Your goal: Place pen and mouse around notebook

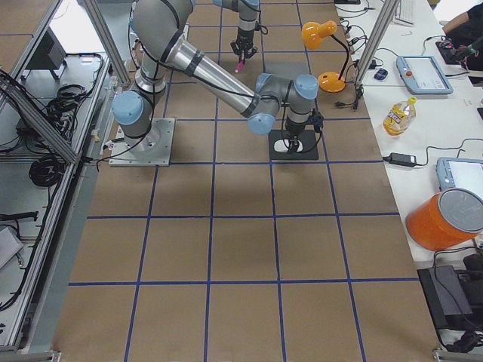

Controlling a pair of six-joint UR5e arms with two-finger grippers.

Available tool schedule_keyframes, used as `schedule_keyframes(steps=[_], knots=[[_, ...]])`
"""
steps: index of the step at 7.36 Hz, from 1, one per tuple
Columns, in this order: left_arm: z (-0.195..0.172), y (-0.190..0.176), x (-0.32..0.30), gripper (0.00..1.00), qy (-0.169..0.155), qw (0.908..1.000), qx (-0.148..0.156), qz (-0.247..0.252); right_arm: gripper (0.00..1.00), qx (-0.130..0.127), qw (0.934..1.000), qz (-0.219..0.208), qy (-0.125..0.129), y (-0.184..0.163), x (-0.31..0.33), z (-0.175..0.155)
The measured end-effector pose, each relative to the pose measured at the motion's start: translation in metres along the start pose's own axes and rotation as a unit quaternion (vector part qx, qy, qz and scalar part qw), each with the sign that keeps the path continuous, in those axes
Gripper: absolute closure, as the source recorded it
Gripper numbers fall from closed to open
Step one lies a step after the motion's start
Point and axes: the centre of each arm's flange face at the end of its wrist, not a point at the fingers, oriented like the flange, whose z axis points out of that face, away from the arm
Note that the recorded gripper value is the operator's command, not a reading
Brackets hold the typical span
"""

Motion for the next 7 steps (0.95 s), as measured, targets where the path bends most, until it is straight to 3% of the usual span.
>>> schedule_keyframes(steps=[3, 4, 5, 7], knots=[[0.02, 0.009, 0.027, 1.0, -0.015, 0.9993, 0.003, -0.033, 0.68, -0.008, 0.9998, 0.014, -0.013, -0.02, -0.029, 0.023], [0.028, 0.01, 0.028, 1.0, -0.021, 0.9984, 0.003, -0.052, 0.23, -0.011, 0.9998, 0.014, -0.013, -0.02, -0.031, 0.027], [0.034, 0.011, 0.029, 1.0, -0.026, 0.9975, 0.001, -0.066, 0.0, -0.014, 0.9997, 0.014, -0.014, -0.019, -0.032, 0.031], [0.038, 0.018, 0.027, 0.98, -0.033, 0.9954, -0.017, -0.088, 0.0, -0.02, 0.9996, 0.01, -0.015, -0.017, -0.032, 0.038]])
